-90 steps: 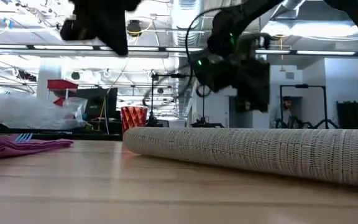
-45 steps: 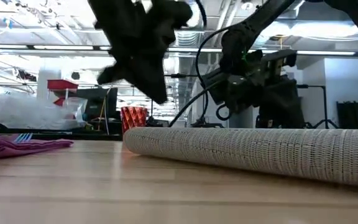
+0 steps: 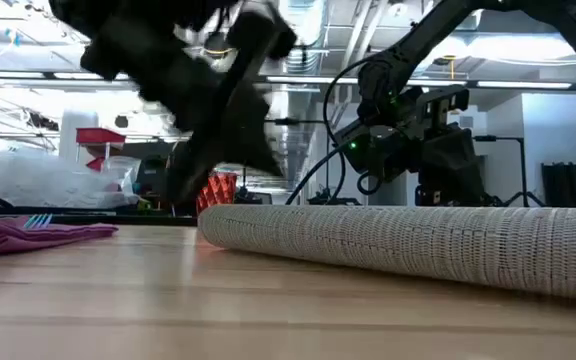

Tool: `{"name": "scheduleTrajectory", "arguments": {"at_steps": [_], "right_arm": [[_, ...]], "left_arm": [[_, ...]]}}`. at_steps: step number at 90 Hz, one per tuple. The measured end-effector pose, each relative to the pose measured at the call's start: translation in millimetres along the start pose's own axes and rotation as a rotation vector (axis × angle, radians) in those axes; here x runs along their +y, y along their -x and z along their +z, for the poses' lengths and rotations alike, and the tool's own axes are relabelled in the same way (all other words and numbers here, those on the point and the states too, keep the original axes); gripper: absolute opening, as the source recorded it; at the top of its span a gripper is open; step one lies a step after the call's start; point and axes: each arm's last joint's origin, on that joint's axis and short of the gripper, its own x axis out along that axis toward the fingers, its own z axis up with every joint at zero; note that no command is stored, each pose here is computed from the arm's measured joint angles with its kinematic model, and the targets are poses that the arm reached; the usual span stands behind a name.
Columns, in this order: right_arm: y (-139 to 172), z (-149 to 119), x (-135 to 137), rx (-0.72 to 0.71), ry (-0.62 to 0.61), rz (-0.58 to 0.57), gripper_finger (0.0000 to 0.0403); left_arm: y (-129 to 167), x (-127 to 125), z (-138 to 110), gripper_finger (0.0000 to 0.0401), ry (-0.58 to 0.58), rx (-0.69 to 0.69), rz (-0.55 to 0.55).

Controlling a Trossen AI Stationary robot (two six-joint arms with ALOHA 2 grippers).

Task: Set table place
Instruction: Prepare the gray placemat

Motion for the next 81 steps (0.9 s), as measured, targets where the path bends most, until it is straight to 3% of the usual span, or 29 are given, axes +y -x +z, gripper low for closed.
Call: {"name": "scheduleTrajectory", "arguments": {"at_steps": [13, 26, 55, 81], "right_arm": [[3, -1, -4, -0.019, -0.006, 0.004, 0.0069], [6, -1, -8, -0.044, -0.006, 0.002, 0.0069], [14, -3, -20, -0.097, -0.022, 0.014, 0.0069], [20, 7, -14, -0.331, 0.072, 0.380, 0.0069]], "left_arm": [[6, 0, -4, 0.0000, -0.027, 0.056, 0.066], [10, 10, 3, 0.0000, -0.092, 0.118, 0.233], [17, 38, 59, 0.0000, -0.187, 0.242, 0.358], [36, 48, 114, 0.0000, -0.195, 0.216, 0.425]]}}
